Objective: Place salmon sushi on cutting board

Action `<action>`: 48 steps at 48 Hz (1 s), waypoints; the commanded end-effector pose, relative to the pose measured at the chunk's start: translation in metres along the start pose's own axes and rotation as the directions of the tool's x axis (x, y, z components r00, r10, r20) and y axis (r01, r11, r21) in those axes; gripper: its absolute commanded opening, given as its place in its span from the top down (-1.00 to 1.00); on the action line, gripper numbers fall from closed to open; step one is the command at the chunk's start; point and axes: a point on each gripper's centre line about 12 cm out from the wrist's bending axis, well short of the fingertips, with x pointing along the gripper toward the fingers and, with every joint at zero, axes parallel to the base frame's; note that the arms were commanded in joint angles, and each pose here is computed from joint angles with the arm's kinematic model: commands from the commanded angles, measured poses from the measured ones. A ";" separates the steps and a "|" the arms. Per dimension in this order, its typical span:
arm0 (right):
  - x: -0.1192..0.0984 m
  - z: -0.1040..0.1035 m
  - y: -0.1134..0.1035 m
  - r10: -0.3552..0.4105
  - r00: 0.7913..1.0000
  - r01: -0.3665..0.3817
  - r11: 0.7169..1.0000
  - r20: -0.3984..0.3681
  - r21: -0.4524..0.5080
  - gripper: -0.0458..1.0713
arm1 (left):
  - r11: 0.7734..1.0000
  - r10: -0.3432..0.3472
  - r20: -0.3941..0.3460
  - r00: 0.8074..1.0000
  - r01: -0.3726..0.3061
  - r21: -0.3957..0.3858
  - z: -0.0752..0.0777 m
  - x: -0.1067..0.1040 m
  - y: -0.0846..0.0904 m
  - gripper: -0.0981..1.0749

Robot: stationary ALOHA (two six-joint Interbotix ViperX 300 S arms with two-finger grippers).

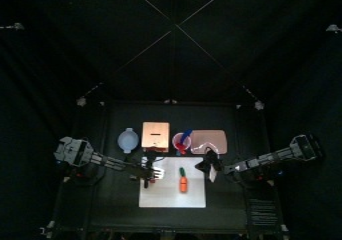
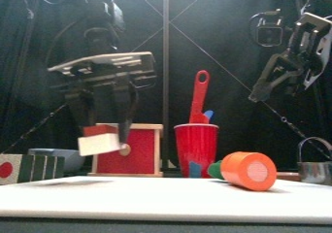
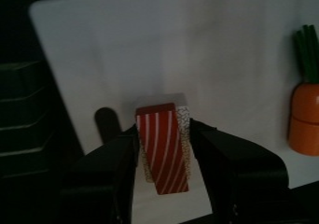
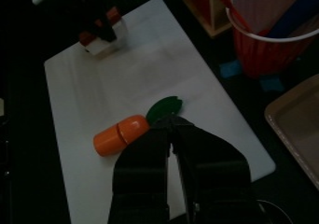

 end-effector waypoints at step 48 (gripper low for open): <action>-0.002 0.000 -0.001 0.002 1.000 -0.002 1.000 0.003 0.007 0.18 | 0.995 -0.095 0.001 0.995 0.095 -0.022 0.010 -0.007 -0.033 -0.87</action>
